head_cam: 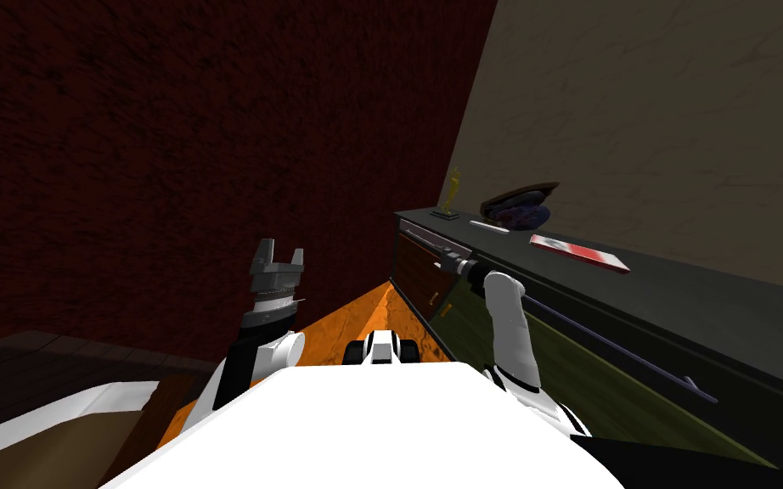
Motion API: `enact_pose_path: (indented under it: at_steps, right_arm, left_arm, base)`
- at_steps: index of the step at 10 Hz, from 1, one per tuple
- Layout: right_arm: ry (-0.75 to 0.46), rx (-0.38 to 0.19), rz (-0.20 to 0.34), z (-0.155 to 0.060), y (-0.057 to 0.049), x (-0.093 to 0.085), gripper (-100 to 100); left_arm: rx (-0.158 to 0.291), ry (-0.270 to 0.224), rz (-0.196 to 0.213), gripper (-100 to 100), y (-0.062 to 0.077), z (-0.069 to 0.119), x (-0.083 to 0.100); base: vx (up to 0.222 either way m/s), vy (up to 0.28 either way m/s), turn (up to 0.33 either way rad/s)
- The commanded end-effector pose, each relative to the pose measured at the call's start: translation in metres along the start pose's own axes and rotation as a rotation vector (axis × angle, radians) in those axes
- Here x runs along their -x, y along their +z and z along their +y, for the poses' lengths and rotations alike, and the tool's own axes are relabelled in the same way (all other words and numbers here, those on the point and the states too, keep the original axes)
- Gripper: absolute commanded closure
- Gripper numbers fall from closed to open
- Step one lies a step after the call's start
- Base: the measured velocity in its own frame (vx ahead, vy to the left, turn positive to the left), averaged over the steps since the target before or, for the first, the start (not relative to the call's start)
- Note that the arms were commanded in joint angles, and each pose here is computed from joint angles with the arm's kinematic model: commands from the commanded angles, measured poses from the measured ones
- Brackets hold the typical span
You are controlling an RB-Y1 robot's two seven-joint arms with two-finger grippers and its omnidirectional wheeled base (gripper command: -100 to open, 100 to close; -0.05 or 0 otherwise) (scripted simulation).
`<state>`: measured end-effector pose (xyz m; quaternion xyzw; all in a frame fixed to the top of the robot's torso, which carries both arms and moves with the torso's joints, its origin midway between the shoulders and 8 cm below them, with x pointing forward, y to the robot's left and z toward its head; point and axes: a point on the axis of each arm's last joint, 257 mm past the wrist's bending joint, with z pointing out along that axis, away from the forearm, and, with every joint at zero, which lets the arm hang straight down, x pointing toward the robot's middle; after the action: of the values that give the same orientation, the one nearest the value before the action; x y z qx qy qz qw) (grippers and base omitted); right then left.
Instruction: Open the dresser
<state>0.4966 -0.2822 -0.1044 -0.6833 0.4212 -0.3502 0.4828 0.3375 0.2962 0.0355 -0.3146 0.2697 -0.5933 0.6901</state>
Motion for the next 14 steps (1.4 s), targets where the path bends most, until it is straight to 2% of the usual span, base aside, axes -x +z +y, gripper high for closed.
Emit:
enact_pose_path:
  at_steps: [1, 3, 4, 9, 11, 12, 14]
  right_arm:
    - [-0.037, 0.035, 0.035, 0.004, 0.002, -0.013, -100]
    - [-0.085, 0.079, 0.076, 0.006, 0.002, -0.029, -100]
    - [-0.09, 0.085, 0.086, 0.008, 0.001, -0.032, -100]
    - [-0.172, 0.165, 0.173, 0.01, -0.006, -0.065, -100]
    - [-0.166, 0.158, 0.165, 0.01, -0.005, -0.062, -100]
    - [-0.166, 0.158, 0.165, 0.01, -0.005, -0.061, 100]
    - [-0.158, 0.163, 0.185, 0.009, -0.008, -0.06, 100]
  left_arm:
    - [0.0, 0.0, 0.0, 0, 0.0, 0.0, 0.0]
    - [0.0, 0.0, 0.0, 0, 0.0, 0.0, 0.0]
    - [0.0, 0.0, 0.0, 0, 0.0, 0.0, 0.0]
    - [0.0, 0.0, 0.0, 0, 0.0, 0.0, 0.0]
    - [0.0, 0.0, 0.0, 0, 0.0, 0.0, 0.0]
    - [0.0, 0.0, 0.0, 0, 0.0, 0.0, 0.0]
    - [0.0, 0.0, 0.0, 0, 0.0, 0.0, 0.0]
  base:
    - [0.016, 0.005, 0.017]
    - [0.019, 0.006, 0.034]
    - [0.019, 0.003, 0.018]
    - [0.018, 0.005, 0.02]
    - [0.004, 0.0, 0.001]
    - [0.0, 0.0, 0.0]
    - [-0.107, 0.107, 0.118]
